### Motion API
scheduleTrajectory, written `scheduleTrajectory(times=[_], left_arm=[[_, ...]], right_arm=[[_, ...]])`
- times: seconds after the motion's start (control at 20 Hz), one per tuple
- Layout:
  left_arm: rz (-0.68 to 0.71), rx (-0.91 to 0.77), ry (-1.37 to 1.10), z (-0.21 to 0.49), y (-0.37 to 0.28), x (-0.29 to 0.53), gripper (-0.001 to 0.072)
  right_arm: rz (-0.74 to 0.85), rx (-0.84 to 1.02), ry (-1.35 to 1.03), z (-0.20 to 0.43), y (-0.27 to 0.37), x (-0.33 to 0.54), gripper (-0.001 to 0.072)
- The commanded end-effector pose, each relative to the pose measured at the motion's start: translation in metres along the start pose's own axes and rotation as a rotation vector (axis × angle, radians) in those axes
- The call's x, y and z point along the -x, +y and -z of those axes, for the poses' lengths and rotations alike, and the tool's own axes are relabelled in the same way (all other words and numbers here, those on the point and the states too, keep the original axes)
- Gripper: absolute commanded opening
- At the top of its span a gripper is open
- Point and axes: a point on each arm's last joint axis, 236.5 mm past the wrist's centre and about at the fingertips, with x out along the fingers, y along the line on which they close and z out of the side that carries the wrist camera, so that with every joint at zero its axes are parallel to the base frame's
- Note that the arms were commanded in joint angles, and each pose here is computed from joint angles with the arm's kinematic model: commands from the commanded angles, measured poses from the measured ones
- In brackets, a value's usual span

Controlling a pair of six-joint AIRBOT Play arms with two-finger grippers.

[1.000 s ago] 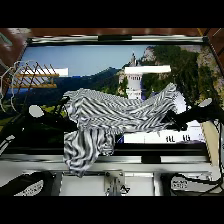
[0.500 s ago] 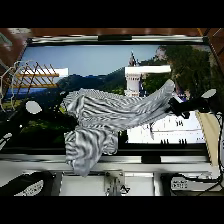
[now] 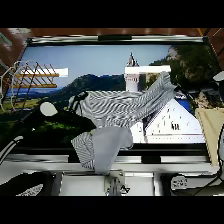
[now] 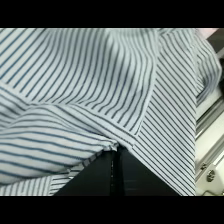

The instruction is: Fold the shirts.

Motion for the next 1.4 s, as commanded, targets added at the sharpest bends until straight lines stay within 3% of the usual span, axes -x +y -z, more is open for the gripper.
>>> scheduleTrajectory(times=[0.0, 0.35, 0.5, 0.55, 0.6, 0.65, 0.7, 0.85, 0.95, 1.0, 1.1, 1.35], left_arm=[[0.115, 0.023, -0.060, -0.013, -0.054, -0.036, 0.0041], [0.201, 0.003, -0.119, -0.063, -0.103, -0.094, 0.0041], [0.199, 0.050, -0.098, -0.068, -0.092, -0.104, 0.0043], [0.209, 0.061, -0.072, -0.064, -0.087, -0.103, 0.0081], [0.219, 0.069, -0.057, -0.063, -0.084, -0.098, 0.0274], [0.235, 0.073, -0.048, -0.065, -0.081, -0.089, 0.0490], [0.256, 0.053, -0.045, -0.071, -0.078, -0.074, 0.0492], [0.210, -0.022, -0.106, -0.106, -0.051, -0.003, 0.0492], [0.048, -0.045, -0.160, -0.124, -0.004, 0.060, 0.0493], [-0.044, -0.036, -0.171, -0.125, 0.023, 0.087, 0.0538], [-0.181, 0.033, -0.175, -0.114, 0.073, 0.128, 0.0611], [-0.238, 0.254, -0.085, -0.061, 0.157, 0.137, 0.0613]], right_arm=[[-0.070, 0.008, -0.084, -0.044, 0.027, 0.004, 0.0069], [-0.127, 0.071, -0.140, -0.080, 0.081, -0.018, 0.0069], [-0.098, 0.050, -0.122, -0.078, 0.070, -0.018, 0.0069], [-0.077, 0.053, -0.090, -0.072, 0.062, -0.017, 0.0070], [-0.061, 0.056, -0.061, -0.066, 0.056, -0.017, 0.0153], [-0.061, 0.049, -0.026, -0.059, 0.052, -0.014, 0.0427], [-0.066, 0.060, 0.002, -0.052, 0.050, -0.008, 0.0534], [-0.011, 0.085, 0.011, -0.048, 0.034, 0.036, 0.0534], [0.080, 0.108, -0.001, -0.045, 0.014, 0.080, 0.0536], [0.140, 0.116, -0.008, -0.042, 0.000, 0.103, 0.0624], [0.186, 0.094, 0.026, -0.027, -0.014, 0.134, 0.0666], [0.095, 0.061, 0.301, 0.081, -0.008, 0.120, 0.0666]])
